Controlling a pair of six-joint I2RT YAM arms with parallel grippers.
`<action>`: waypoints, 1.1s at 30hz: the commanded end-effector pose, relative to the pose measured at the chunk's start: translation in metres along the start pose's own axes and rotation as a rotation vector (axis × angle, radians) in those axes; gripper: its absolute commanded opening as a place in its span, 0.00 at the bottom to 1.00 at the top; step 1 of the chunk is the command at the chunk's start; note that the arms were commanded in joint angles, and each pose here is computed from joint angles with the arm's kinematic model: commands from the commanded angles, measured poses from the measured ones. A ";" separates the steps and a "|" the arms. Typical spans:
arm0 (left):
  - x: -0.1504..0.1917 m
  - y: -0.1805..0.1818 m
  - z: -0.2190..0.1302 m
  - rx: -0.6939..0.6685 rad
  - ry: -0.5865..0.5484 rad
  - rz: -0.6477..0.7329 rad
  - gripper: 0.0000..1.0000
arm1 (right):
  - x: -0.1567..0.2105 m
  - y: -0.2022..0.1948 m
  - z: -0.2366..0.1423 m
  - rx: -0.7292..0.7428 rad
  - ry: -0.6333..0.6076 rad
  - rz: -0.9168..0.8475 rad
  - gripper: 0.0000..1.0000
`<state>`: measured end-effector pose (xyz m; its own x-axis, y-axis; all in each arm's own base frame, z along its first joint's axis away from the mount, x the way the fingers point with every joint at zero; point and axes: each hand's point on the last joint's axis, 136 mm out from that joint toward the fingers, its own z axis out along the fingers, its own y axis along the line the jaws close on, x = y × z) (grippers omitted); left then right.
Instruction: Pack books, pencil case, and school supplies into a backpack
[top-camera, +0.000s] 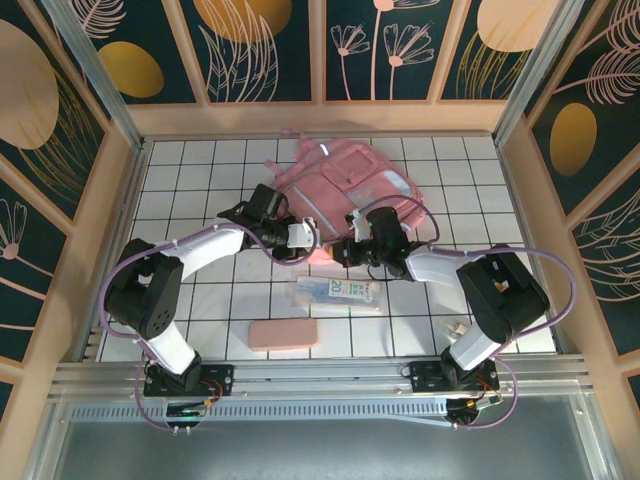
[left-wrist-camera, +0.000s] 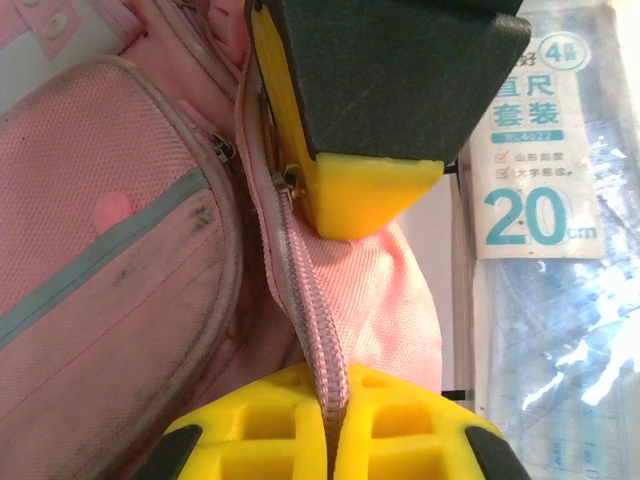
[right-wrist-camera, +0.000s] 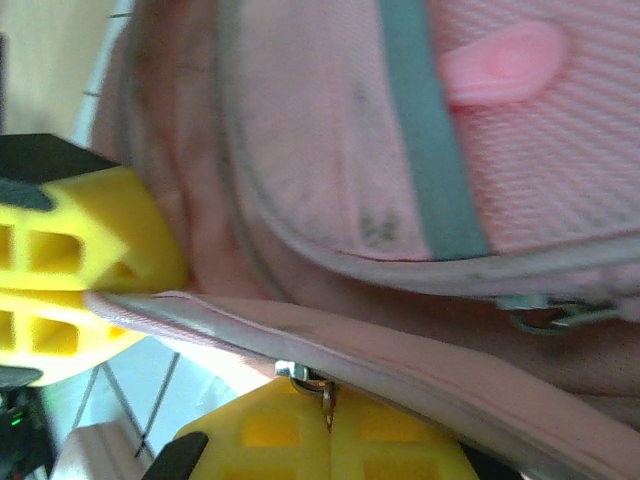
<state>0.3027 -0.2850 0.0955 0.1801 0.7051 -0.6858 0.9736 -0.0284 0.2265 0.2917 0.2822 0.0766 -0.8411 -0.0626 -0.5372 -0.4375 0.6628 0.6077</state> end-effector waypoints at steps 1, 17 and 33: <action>-0.023 0.008 -0.017 -0.088 -0.071 0.098 0.00 | 0.011 -0.073 -0.024 0.362 0.024 0.089 0.00; 0.012 -0.027 -0.018 -0.092 0.004 0.268 0.00 | -0.018 -0.174 -0.079 0.626 -0.055 0.218 0.00; 0.021 -0.016 0.000 -0.363 0.079 0.407 0.00 | -0.062 -0.042 -0.123 0.268 -0.073 -0.340 0.38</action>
<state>0.2777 -0.2689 0.0649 0.4679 0.7379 -0.4864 0.7963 -0.1133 0.5942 0.3207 0.1553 0.1098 -0.7845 -0.1608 -0.5989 -0.4161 0.8526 0.3162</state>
